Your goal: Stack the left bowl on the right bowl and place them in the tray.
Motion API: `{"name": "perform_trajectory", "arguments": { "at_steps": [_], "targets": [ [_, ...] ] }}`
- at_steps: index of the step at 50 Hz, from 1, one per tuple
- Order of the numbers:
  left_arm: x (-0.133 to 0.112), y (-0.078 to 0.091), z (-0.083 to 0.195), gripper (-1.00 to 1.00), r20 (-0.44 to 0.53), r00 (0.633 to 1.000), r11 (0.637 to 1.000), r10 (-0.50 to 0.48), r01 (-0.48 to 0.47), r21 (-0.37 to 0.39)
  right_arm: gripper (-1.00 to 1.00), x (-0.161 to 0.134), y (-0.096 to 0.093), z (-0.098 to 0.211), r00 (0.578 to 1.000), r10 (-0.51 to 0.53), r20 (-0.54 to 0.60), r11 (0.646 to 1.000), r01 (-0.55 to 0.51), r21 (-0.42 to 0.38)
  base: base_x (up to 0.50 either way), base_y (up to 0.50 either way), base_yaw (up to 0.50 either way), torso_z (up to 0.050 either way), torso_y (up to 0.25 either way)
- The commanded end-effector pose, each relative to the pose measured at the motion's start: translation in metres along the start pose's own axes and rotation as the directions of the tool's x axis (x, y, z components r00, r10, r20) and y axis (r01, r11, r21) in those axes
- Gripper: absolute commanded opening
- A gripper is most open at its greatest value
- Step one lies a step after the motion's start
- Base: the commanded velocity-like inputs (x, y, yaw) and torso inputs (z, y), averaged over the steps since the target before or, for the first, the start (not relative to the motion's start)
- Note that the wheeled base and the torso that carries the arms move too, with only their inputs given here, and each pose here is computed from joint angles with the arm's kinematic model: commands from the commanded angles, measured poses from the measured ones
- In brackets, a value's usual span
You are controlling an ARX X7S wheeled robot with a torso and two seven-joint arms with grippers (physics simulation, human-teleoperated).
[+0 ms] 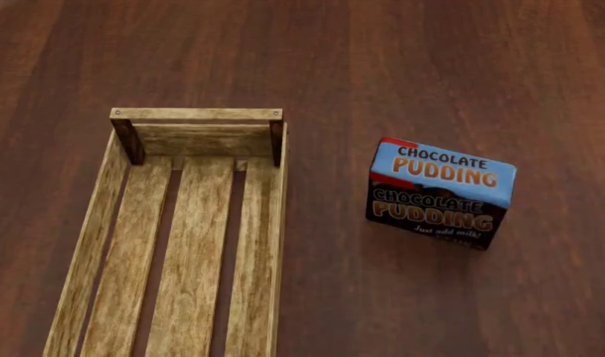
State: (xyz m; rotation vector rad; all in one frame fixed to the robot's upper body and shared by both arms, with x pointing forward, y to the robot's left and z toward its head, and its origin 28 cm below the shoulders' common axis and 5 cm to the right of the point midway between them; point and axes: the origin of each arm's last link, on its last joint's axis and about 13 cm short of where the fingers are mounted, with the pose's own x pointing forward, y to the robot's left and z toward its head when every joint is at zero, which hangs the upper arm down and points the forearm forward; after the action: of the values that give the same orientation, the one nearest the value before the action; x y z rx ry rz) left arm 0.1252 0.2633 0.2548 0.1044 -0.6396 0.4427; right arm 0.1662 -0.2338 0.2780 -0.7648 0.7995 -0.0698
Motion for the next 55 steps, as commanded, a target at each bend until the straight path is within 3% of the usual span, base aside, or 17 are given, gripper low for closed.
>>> {"name": "perform_trajectory", "arguments": {
  "at_steps": [1, 26, 44, 55],
  "targets": [
    [0.000, 0.000, 0.000, 1.00, 0.002, 1.000, 1.000, -0.001, 0.001, 0.005, -1.00, 0.022, 0.000, -0.007, 0.998, -0.042, -0.037, 0.999, 0.042, 0.022, 0.00, 0.00, 0.00, 0.000, 0.000],
    [-0.001, 0.001, -0.002, 1.00, 0.004, 1.000, 1.000, -0.007, 0.007, 0.019, -1.00, 0.075, 0.024, -0.017, 0.997, 0.006, -0.075, 0.999, -0.003, 0.037, 0.00, 0.00, 0.00, 0.000, 0.000],
    [-0.003, 0.001, -0.003, 1.00, -0.002, 1.000, 1.000, -0.011, 0.011, 0.023, -1.00, 0.086, 0.035, -0.025, 0.994, 0.009, -0.110, 0.998, -0.002, 0.057, 0.00, 0.00, 0.00, 0.000, 0.000],
    [-0.003, 0.001, -0.004, 1.00, -0.002, 1.000, 1.000, -0.012, 0.012, 0.021, -1.00, 0.084, 0.032, -0.035, 0.992, 0.004, -0.128, 0.998, 0.005, 0.064, 0.00, 0.00, 0.00, 0.000, 0.000]
  ]
}}
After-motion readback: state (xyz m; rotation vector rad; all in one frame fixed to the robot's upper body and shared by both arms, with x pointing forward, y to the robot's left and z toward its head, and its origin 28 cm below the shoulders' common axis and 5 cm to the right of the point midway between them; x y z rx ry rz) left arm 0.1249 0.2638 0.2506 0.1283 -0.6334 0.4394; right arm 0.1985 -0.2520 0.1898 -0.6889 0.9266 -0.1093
